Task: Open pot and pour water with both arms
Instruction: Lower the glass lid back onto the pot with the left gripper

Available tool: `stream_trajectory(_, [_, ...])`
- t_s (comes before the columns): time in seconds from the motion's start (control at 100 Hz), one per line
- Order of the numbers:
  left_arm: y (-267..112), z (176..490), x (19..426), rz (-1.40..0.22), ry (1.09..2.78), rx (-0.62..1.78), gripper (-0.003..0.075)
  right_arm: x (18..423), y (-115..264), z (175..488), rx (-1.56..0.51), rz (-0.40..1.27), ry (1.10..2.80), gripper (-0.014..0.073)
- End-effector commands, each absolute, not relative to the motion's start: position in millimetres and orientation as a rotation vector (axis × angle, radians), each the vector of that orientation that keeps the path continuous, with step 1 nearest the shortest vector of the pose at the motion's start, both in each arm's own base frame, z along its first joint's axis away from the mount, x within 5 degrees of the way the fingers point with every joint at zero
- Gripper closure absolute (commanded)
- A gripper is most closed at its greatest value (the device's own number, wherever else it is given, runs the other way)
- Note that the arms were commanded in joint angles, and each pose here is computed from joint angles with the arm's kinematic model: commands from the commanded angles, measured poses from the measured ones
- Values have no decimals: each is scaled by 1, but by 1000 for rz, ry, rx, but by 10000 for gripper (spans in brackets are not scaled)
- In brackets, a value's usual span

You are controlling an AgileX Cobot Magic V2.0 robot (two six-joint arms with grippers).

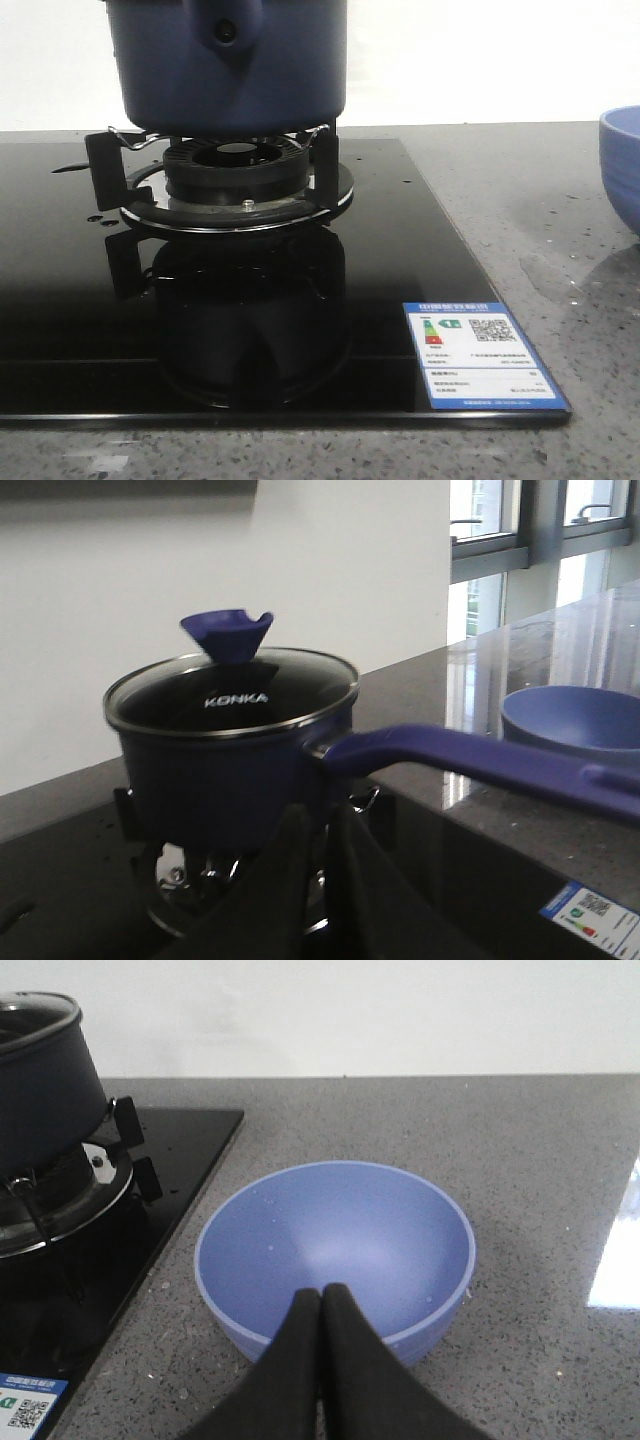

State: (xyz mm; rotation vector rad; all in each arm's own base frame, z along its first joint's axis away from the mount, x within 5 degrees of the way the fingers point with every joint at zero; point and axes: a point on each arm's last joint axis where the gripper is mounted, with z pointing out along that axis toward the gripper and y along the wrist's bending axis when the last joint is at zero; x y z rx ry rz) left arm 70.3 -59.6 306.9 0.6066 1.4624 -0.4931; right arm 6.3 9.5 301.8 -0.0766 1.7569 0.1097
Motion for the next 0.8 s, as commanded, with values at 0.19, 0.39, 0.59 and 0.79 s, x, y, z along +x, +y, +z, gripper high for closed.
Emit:
stream_trajectory(0.19, [-53,293,67,-488,1477,516,741,1,9,309,-81,93,1640,658])
stream_trajectory(0.39, [-53,293,67,-490,1477,517,741,1,9,309,-81,93,1640,658])
stream_trajectory(0.59, [-53,293,67,-490,1477,517,741,1,9,309,-81,93,1640,658])
stream_trajectory(0.79, [-53,293,67,-490,1477,517,741,1,9,309,-81,93,1640,658])
